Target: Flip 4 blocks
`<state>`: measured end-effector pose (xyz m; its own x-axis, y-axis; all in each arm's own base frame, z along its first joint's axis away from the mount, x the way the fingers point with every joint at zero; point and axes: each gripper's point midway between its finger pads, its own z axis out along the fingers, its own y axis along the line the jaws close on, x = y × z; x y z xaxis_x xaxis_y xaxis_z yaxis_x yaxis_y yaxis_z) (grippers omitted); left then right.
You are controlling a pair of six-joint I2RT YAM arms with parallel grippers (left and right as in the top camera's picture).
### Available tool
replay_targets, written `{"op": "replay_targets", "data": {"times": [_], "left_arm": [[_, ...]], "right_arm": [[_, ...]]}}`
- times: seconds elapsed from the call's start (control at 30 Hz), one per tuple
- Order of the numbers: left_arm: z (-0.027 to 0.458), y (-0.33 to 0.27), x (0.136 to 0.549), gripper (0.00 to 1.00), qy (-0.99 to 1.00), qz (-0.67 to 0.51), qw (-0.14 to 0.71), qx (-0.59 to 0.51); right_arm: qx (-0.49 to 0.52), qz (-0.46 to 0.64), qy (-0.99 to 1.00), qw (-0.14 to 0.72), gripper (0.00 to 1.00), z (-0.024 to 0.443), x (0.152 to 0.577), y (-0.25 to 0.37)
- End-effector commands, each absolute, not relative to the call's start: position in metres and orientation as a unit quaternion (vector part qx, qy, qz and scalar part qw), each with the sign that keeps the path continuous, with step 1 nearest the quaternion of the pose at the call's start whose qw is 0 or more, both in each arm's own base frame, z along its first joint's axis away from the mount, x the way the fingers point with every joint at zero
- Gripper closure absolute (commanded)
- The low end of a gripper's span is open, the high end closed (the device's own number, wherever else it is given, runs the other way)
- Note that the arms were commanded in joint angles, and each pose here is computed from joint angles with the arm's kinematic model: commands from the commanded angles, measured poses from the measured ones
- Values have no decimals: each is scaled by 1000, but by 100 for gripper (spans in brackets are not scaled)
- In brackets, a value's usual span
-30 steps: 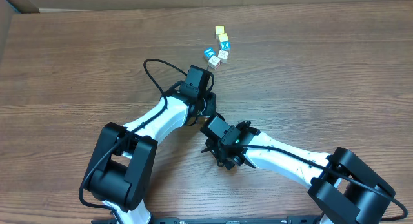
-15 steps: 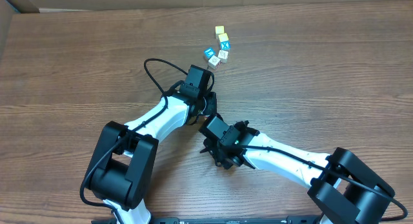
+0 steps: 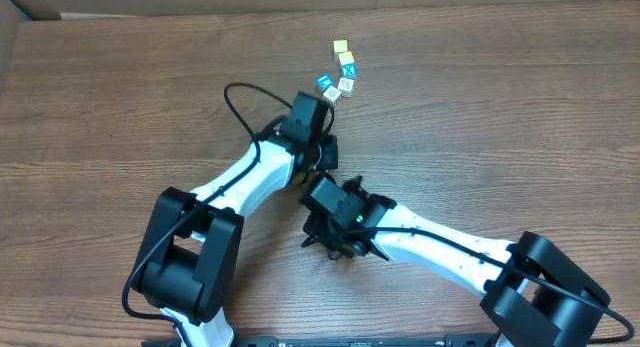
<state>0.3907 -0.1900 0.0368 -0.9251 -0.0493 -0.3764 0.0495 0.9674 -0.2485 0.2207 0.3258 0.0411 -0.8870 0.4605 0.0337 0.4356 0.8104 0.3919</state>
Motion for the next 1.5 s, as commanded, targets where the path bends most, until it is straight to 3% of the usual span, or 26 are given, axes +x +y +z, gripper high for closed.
{"op": "replay_targets", "data": {"times": [0.0, 0.13, 0.27, 0.33, 0.73, 0.97, 1.03, 1.13, 1.2, 1.27, 1.4, 1.47], "left_arm": [[73, -189, 423, 96, 965, -132, 226, -8], [114, -171, 445, 96, 962, -133, 235, -48], [154, -134, 459, 95, 957, -129, 231, -119], [170, -111, 461, 84, 955, -123, 226, -151], [166, -4, 428, 25, 950, -77, 143, -266], [163, 5, 421, 23, 954, -48, 134, -263], [162, 2, 420, 27, 955, -48, 133, -261], [157, -1, 418, 53, 957, -47, 128, -257], [151, -5, 416, 77, 959, -46, 122, -252], [143, -11, 413, 92, 961, -45, 116, -246], [127, -35, 414, 96, 971, -59, 115, -201], [120, -57, 415, 96, 976, -83, 116, -162]], "right_arm": [[88, 217, 967, 101, 93, 95, 246, 336], [32, 193, 974, 110, 70, 128, 258, 325], [-18, 192, 972, 137, 34, 157, 276, 320], [-32, 191, 970, 147, 27, 163, 283, 317], [-66, 86, 978, 177, 25, 98, 307, 319], [-77, 65, 977, 186, 25, 63, 318, 331], [-87, 63, 976, 187, 25, 58, 320, 333], [-96, 68, 974, 194, 31, 60, 322, 337], [-95, 74, 972, 201, 39, 69, 326, 340], [-85, 82, 972, 202, 53, 83, 332, 338], [-68, 136, 976, 158, 96, 113, 335, 335], [-56, 160, 976, 137, 96, 123, 337, 328]]}}
